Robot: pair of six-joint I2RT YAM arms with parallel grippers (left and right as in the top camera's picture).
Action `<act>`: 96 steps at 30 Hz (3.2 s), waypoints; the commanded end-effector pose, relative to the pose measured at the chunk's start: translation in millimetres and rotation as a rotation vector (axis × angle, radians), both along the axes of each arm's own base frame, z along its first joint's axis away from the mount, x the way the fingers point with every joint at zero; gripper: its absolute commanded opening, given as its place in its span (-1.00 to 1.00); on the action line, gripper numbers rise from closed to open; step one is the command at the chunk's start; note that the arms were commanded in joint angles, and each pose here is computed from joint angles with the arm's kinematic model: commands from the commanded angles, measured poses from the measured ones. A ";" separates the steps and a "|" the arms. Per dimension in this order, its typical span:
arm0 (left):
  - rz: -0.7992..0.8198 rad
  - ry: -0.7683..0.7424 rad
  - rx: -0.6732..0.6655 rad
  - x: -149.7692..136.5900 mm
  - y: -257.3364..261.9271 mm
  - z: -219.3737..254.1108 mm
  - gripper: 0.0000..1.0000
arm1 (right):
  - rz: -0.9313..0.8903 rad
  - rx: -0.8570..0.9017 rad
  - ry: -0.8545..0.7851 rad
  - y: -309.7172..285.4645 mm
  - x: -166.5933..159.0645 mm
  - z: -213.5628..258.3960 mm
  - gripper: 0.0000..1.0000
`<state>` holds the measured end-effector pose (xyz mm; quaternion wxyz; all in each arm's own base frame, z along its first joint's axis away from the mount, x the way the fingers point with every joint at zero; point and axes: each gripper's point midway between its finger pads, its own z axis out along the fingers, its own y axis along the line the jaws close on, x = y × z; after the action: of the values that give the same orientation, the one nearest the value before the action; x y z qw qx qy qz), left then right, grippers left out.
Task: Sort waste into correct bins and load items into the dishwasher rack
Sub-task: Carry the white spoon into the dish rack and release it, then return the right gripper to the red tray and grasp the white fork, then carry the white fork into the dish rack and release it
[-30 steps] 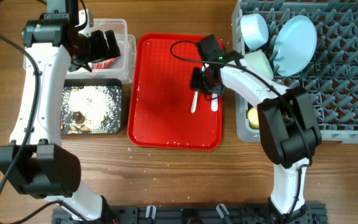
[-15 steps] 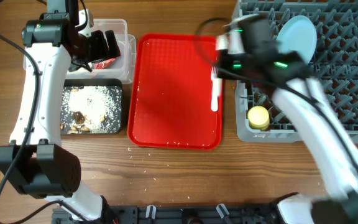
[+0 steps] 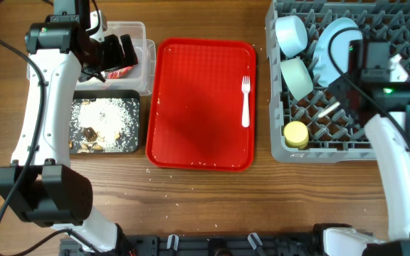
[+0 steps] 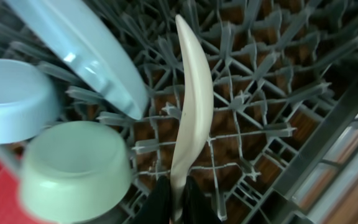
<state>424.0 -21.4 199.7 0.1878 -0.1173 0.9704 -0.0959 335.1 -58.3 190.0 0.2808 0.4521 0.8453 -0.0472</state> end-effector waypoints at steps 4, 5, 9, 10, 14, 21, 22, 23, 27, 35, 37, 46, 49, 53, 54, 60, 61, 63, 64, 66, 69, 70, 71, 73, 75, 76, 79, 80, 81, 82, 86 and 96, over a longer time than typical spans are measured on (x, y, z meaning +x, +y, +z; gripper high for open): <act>0.004 -0.028 0.006 1.9 2.6 9.6 1.00 | -0.134 -0.016 0.032 -13.8 -12.2 -42.1 -0.85; 0.004 -0.028 0.006 1.9 2.6 9.6 1.00 | -0.138 -0.021 0.034 -15.3 -13.1 -42.4 -0.77; 0.004 -0.028 0.007 1.9 2.7 9.6 1.00 | -0.024 -0.019 0.055 -7.3 -8.5 -41.0 -0.56; 0.004 -0.028 0.006 1.9 2.6 9.6 1.00 | 0.073 -0.012 0.055 0.8 -1.4 -38.6 -0.48; 0.004 -0.028 0.007 1.9 2.7 9.6 1.00 | 0.403 0.063 -0.008 40.5 25.3 -15.8 -0.28; 0.004 -0.028 0.007 1.9 2.7 9.6 1.00 | 0.821 0.071 -0.136 148.7 39.9 39.4 -0.17; 0.004 -0.028 0.006 1.9 2.6 9.6 1.00 | 0.852 0.062 -0.137 163.8 39.7 39.5 -0.15; 0.004 -0.028 0.006 1.9 2.6 9.6 1.00 | 0.879 0.064 -0.130 177.3 39.1 37.5 -0.14; 0.004 -0.028 0.006 1.9 2.6 9.6 1.00 | 0.984 0.069 -0.026 218.5 45.5 12.5 -0.10; 0.004 -0.028 0.006 1.9 2.6 9.6 1.00 | 1.049 0.037 0.333 234.9 84.8 -70.4 -0.07; 0.004 -0.028 0.006 1.9 2.6 9.6 1.00 | 1.043 0.049 0.394 231.7 85.4 -96.0 -0.09; 0.004 -0.028 0.006 1.9 2.6 9.6 1.00 | 1.038 0.068 0.546 219.7 85.2 -166.4 -0.18; 0.004 -0.028 0.006 1.9 2.6 9.6 1.00 | 1.048 0.064 0.538 221.5 89.5 -173.6 -0.22; 0.004 -0.028 0.006 1.9 2.6 9.6 1.00 | 1.045 0.067 0.556 220.9 88.4 -184.0 -0.25; 0.004 -0.028 0.006 1.9 2.6 9.6 1.00 | 1.045 0.068 0.560 220.7 88.0 -185.3 -0.25; 0.004 -0.028 0.006 1.9 2.6 9.6 1.00 | 1.041 0.078 0.571 221.3 85.7 -189.6 -0.42; 0.004 -0.028 0.006 1.9 2.6 9.6 1.00 | 1.044 0.086 0.571 222.4 85.2 -189.6 -0.47; 0.004 -0.028 0.007 1.9 2.7 9.6 1.00 | 1.048 0.103 0.571 224.7 83.1 -191.1 -0.54; 0.004 -0.028 0.006 1.9 2.6 9.6 1.00 | 1.039 0.106 0.576 223.9 81.3 -193.2 -0.56; 0.004 -0.028 0.007 1.9 2.7 9.6 1.00 | 1.038 0.108 0.588 222.3 77.2 -199.4 -0.59; 0.004 -0.028 0.006 1.9 2.6 9.6 1.00 | 1.037 0.112 0.608 219.9 70.1 -208.6 -0.79; 0.004 -0.028 0.007 1.9 2.7 9.6 1.00 | 1.038 0.116 0.612 219.7 68.3 -210.4 -0.85; 0.004 -0.028 0.006 1.9 2.6 9.6 1.00 | 1.038 0.117 0.614 219.5 67.6 -211.1 -0.91; 0.004 -0.028 0.007 1.9 2.7 9.6 1.00 | 1.045 0.126 0.608 221.7 68.0 -211.0 -0.91; 0.004 -0.028 0.007 1.9 2.7 9.6 1.00 | 1.062 0.138 0.599 225.0 68.7 -209.3 -0.91; 0.004 -0.028 0.007 1.9 2.7 9.6 1.00 | 1.081 0.151 0.593 228.2 68.8 -207.5 -0.91; 0.004 -0.028 0.006 1.9 2.6 9.6 1.00 | 1.098 0.173 0.581 233.8 70.6 -191.2 -0.91; 0.004 -0.028 0.006 1.9 2.6 9.6 1.00 | 1.109 0.176 0.574 235.4 71.6 -184.4 -0.91; 0.004 -0.028 0.007 1.9 2.7 9.6 1.00 | 1.118 0.175 0.559 236.9 73.7 -172.5 -0.91; 0.004 -0.028 0.006 1.9 2.6 9.6 1.00 | 1.124 0.169 0.534 237.9 76.4 -155.1 -0.91; 0.004 -0.028 0.006 1.9 2.6 9.6 1.00 | 1.184 0.137 0.409 242.1 81.5 -82.7 -0.91; 0.004 -0.028 0.006 1.9 2.6 9.6 1.00 | 0.696 0.030 0.170 117.7 66.0 56.4 -0.91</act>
<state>424.1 -21.4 199.7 0.1880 -0.1172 0.9704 -0.0959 400.2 134.7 224.8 0.1722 -0.0189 0.9809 0.0880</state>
